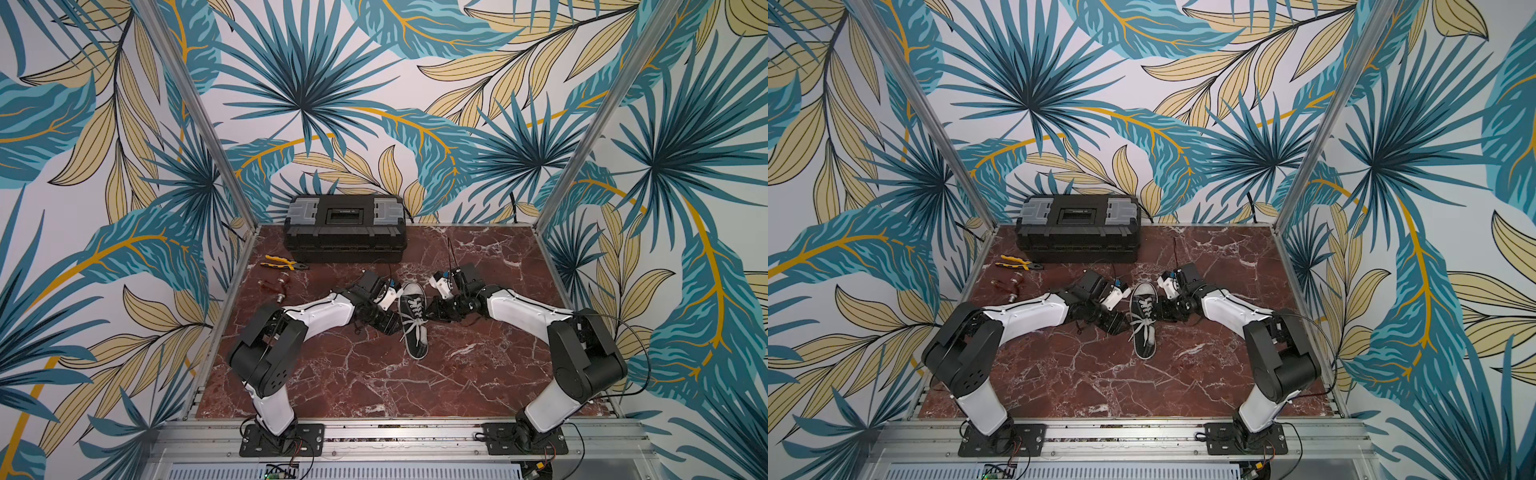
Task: Tie the shoes
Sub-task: Tie the shoelace on the shoe.
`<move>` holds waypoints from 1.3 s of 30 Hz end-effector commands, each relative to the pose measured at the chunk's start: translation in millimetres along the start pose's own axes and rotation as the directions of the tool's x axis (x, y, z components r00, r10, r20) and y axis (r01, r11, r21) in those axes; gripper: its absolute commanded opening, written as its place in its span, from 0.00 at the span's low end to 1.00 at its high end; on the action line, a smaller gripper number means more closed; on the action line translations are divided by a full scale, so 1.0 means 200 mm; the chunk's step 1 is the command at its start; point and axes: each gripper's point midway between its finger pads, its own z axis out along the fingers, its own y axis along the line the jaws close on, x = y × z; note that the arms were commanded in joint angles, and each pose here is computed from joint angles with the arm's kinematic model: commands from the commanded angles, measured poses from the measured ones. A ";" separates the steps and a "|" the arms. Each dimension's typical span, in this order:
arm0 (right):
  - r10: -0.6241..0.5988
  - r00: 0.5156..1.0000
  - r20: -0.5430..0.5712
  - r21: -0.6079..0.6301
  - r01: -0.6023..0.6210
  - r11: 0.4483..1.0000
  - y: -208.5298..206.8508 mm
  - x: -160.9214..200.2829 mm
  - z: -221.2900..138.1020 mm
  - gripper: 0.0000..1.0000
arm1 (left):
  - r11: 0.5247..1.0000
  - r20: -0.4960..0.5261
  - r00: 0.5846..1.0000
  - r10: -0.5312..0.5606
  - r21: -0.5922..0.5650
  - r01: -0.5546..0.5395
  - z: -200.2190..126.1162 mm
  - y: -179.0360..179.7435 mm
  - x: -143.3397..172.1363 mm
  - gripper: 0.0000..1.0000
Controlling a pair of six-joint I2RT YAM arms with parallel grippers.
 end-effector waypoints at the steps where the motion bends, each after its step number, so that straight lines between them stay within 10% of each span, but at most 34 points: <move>1: -0.014 1.000 -0.009 0.017 0.014 1.000 -0.01 0.02 -0.01 0.00 | 0.991 -0.022 0.991 0.131 -0.019 -0.131 -0.01 -0.02 -0.05 0.69; 31: -0.010 1.000 -0.023 0.021 0.011 1.000 -0.02 0.03 0.00 0.00 | 0.863 -0.104 0.857 0.504 0.110 -0.494 0.14 -0.13 -0.21 0.66; 39: -0.009 1.000 -0.025 0.027 0.010 1.000 -0.03 0.03 0.00 0.00 | 0.865 -0.087 0.863 0.497 0.127 -0.485 0.16 -0.14 -0.22 0.45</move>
